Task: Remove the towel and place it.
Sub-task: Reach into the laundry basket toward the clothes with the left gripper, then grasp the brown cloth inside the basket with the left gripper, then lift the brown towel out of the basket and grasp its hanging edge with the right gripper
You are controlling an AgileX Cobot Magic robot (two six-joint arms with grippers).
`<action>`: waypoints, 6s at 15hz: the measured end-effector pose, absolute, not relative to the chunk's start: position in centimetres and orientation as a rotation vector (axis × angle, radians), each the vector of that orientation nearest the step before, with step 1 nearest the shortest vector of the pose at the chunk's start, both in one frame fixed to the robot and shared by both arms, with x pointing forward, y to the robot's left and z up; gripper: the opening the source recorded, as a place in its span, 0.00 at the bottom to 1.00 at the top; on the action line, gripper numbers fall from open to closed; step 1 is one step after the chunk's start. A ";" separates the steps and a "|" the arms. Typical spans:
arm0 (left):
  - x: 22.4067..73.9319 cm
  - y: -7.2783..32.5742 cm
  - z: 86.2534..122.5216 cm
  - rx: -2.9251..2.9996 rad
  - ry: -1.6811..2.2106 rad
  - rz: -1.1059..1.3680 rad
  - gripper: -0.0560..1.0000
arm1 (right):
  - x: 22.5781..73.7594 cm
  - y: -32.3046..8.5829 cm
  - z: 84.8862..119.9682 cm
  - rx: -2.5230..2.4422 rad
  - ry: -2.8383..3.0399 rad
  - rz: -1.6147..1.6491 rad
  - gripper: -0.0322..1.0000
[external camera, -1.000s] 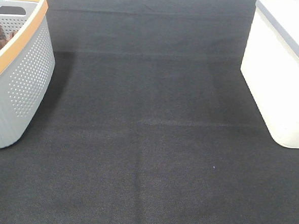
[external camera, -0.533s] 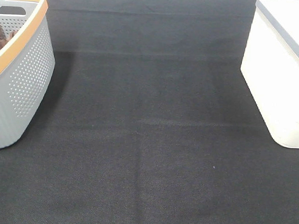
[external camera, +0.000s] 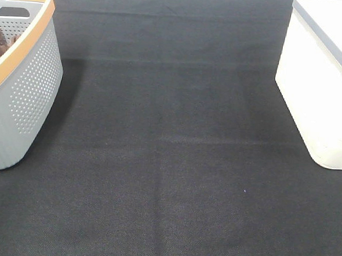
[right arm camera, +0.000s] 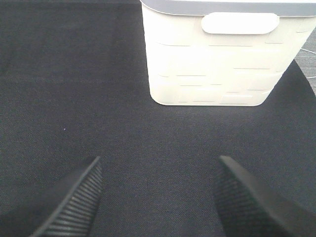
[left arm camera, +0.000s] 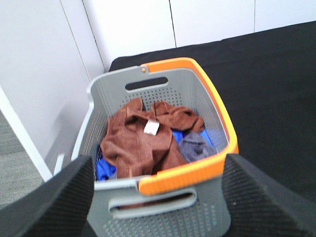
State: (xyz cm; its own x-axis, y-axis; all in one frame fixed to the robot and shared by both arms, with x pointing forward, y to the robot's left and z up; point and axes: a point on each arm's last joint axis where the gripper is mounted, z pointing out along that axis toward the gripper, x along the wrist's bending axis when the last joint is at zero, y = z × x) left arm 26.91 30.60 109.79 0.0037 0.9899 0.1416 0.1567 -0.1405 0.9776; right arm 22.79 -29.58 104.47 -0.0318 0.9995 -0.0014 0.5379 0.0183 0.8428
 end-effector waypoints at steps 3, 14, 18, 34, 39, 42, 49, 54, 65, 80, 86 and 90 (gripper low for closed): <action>32.5 30.3 112.7 1.403 1.319 1.174 0.71 | 22.8 -29.6 104.5 1.592 1.644 0.900 0.63; 50.6 31.8 114.5 1.637 1.830 0.875 0.71 | 22.8 -29.6 104.5 1.592 1.645 0.901 0.63; 55.8 36.5 111.1 1.609 2.128 0.770 0.71 | 22.8 -29.6 104.5 1.592 1.645 0.901 0.63; 69.0 41.3 103.7 1.371 2.312 0.338 0.71 | 22.8 -29.6 104.5 1.592 1.645 0.901 0.63; 70.1 41.2 101.4 1.332 2.321 0.259 0.71 | 22.8 -29.6 104.5 1.592 1.645 0.901 0.63; 70.7 41.2 100.7 1.298 2.303 0.259 0.69 | 22.8 -29.6 104.5 1.592 1.645 0.901 0.63; 71.5 41.1 98.5 1.309 2.283 0.206 0.59 | 22.8 -29.6 104.5 1.592 1.645 0.901 0.63; 71.6 40.8 98.6 1.321 2.264 0.203 0.14 | 22.8 -29.6 104.5 1.592 1.645 0.901 0.63; 69.3 40.0 108.6 1.387 2.016 0.414 0.05 | 22.8 -29.6 104.5 1.592 1.645 0.901 0.63; 56.5 32.9 130.8 1.123 1.142 0.572 0.05 | 22.9 -28.4 104.8 1.599 1.672 1.068 0.63; 55.1 24.2 132.0 1.239 0.864 0.417 0.05 | 26.3 -26.4 106.8 1.510 1.825 1.292 0.63; 54.0 18.8 131.7 1.350 0.740 0.391 0.05 | 30.0 -25.0 107.8 1.330 1.974 1.426 0.63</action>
